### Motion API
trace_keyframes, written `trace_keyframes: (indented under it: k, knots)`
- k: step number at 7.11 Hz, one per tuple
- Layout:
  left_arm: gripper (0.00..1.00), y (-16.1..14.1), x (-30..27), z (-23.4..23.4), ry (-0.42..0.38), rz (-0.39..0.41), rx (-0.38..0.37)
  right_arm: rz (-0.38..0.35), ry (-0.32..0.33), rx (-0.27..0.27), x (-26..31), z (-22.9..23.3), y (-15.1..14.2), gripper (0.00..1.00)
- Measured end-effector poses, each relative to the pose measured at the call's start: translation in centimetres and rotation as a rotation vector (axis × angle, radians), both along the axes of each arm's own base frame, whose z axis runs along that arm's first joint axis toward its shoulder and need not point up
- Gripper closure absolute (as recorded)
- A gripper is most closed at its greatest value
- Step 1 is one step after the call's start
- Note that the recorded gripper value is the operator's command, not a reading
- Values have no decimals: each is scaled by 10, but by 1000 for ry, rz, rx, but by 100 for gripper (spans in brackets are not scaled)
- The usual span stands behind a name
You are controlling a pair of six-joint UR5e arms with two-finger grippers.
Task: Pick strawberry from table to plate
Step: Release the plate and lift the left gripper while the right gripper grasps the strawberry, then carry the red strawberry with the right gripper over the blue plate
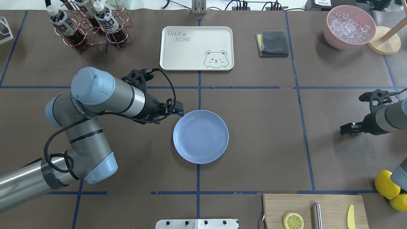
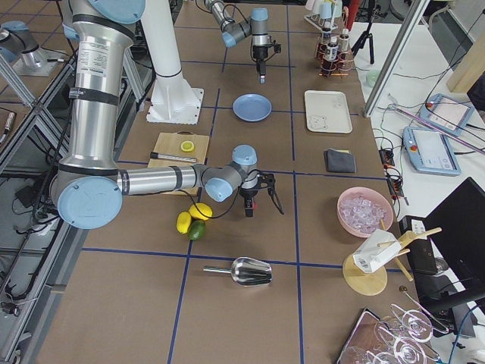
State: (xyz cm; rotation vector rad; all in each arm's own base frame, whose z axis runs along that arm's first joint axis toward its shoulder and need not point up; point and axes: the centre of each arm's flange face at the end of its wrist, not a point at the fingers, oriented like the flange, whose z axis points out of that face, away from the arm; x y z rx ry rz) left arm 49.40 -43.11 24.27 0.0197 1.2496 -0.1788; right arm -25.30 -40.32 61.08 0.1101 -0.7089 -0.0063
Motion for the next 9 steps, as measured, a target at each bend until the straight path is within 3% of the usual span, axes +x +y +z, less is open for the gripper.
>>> trace_keyframes:
  k: [9]
  knots:
    - [0,-1,2,3,-9,-19,5,-2,-29,27,5,-19,0,100]
